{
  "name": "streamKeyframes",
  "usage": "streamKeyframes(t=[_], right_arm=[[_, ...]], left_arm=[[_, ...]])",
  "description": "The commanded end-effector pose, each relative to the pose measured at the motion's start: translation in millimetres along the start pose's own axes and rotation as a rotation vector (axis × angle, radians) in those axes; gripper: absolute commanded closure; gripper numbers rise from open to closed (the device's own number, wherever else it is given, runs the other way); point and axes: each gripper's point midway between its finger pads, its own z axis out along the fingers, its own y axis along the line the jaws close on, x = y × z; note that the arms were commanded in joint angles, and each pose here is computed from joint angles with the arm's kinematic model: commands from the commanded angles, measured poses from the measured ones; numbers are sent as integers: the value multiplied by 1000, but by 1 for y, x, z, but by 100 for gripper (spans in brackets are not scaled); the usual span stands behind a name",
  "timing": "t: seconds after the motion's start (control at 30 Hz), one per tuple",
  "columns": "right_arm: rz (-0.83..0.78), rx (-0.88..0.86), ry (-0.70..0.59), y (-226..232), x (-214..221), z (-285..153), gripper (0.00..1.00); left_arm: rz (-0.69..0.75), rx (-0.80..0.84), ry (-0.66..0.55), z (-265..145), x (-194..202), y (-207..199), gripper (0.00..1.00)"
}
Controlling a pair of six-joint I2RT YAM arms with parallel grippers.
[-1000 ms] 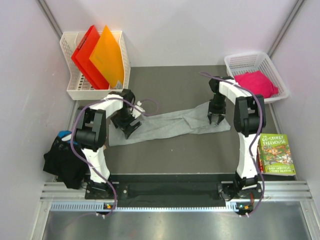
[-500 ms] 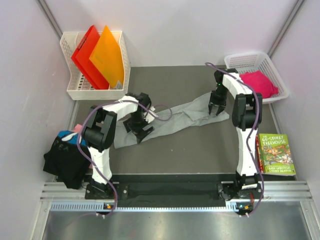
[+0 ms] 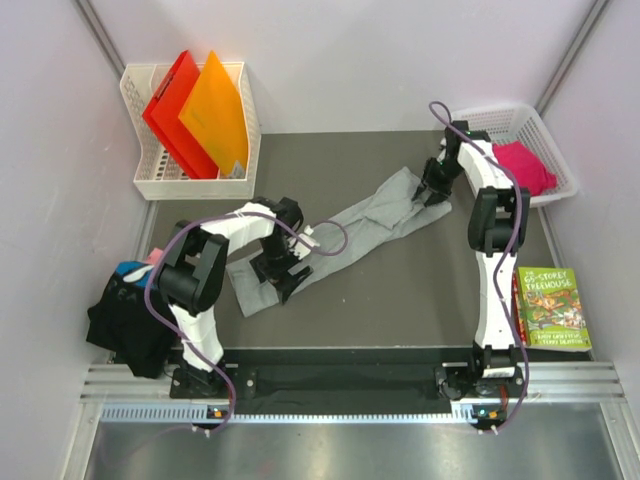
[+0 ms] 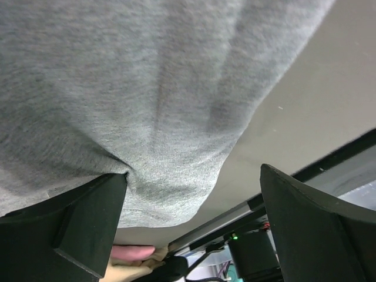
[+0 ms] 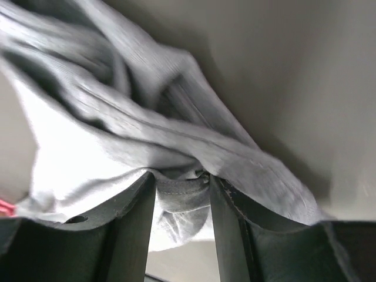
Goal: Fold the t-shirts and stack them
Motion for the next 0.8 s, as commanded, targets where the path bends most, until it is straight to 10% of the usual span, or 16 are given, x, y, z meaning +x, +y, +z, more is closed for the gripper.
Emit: streamKeyframes(t=[0.0,0.57,0.77], right_arm=[[-85,-187,-201,29,-65,19,58],[-80,-282,-330,46,-102,-28,54],[-167,-4,-419,32,-83,-79,67]], left_arm=[[-71,297,59,20,22,-58,1],[-37,591,26,-17,-42,-139,1],[21,514,-11,-35,-37,-128,1]])
